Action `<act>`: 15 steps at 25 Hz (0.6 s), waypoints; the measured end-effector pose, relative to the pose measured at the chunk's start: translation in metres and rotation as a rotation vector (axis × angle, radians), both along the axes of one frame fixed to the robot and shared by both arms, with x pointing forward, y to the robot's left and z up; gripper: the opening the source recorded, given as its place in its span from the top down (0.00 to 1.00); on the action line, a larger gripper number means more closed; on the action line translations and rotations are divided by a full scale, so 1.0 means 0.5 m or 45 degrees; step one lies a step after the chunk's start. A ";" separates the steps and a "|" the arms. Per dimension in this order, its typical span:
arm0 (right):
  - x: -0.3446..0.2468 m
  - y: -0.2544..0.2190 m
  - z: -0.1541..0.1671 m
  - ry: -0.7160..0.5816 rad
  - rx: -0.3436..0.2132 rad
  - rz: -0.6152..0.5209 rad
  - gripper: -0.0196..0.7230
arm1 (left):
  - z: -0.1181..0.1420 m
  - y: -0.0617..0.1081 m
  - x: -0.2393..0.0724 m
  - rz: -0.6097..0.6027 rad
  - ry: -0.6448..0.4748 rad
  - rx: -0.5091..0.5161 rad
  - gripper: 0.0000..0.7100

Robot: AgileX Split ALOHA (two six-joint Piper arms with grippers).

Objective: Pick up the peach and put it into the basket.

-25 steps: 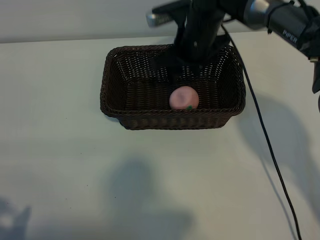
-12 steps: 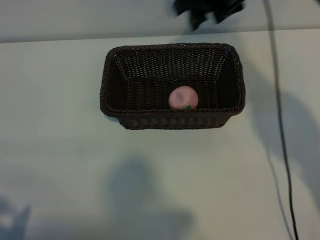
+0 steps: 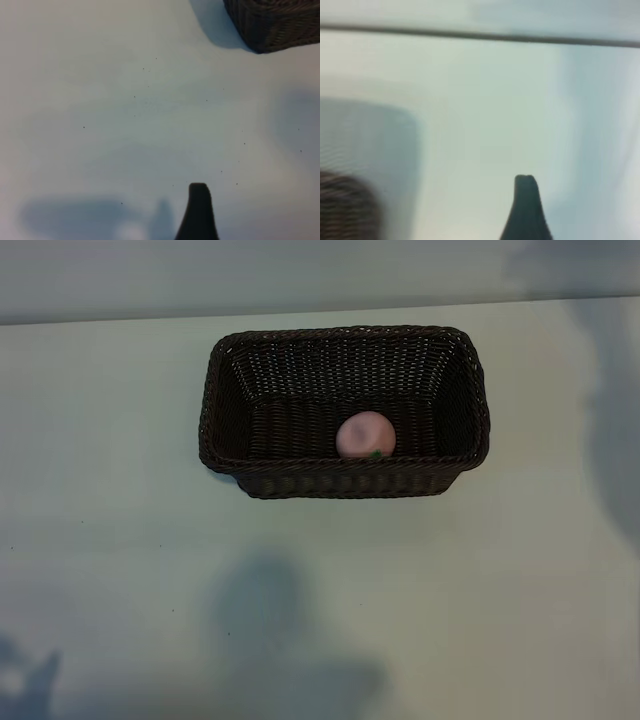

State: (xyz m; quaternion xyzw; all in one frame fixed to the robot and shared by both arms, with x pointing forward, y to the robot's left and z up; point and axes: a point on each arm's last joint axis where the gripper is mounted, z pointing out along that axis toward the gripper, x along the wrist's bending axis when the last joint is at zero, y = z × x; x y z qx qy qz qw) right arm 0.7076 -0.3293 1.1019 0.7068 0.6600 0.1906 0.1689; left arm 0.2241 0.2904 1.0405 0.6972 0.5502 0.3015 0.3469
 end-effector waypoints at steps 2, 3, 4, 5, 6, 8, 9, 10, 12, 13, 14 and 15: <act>-0.019 -0.040 0.027 -0.032 -0.011 -0.044 0.26 | 0.000 0.000 0.000 0.000 0.000 0.000 0.17; -0.031 -0.057 0.041 -0.046 -0.015 -0.060 0.26 | 0.000 0.000 0.000 0.000 0.000 0.000 0.17; -0.042 -0.068 0.052 -0.055 -0.017 -0.075 0.26 | 0.000 0.000 0.000 0.000 0.000 0.000 0.17; -0.054 -0.079 0.063 -0.065 -0.016 -0.091 0.26 | 0.000 0.000 0.000 0.000 0.000 0.000 0.17; -0.070 -0.091 0.076 -0.074 -0.009 -0.107 0.26 | 0.000 0.000 0.000 0.000 0.000 0.000 0.17; -0.102 -0.106 0.092 -0.076 0.012 -0.129 0.26 | 0.000 0.000 0.000 0.000 0.000 0.000 0.17; -0.120 -0.107 0.106 -0.088 0.025 -0.127 0.26 | 0.000 0.000 0.000 0.000 0.000 0.000 0.17; -0.139 -0.106 0.116 -0.094 0.039 -0.122 0.26 | 0.000 0.000 0.000 0.000 0.000 0.000 0.17; -0.174 -0.096 0.137 -0.110 0.054 -0.105 0.26 | 0.000 0.000 0.000 0.000 0.000 0.000 0.17; -0.194 -0.090 0.150 -0.125 0.064 -0.098 0.26 | 0.000 0.000 0.000 0.000 0.000 0.000 0.17; -0.214 -0.082 0.166 -0.148 0.075 -0.091 0.26 | 0.000 0.000 0.000 0.000 0.000 0.000 0.17; -0.231 -0.076 0.178 -0.166 0.087 -0.086 0.26 | 0.000 0.000 0.000 0.000 0.000 0.000 0.17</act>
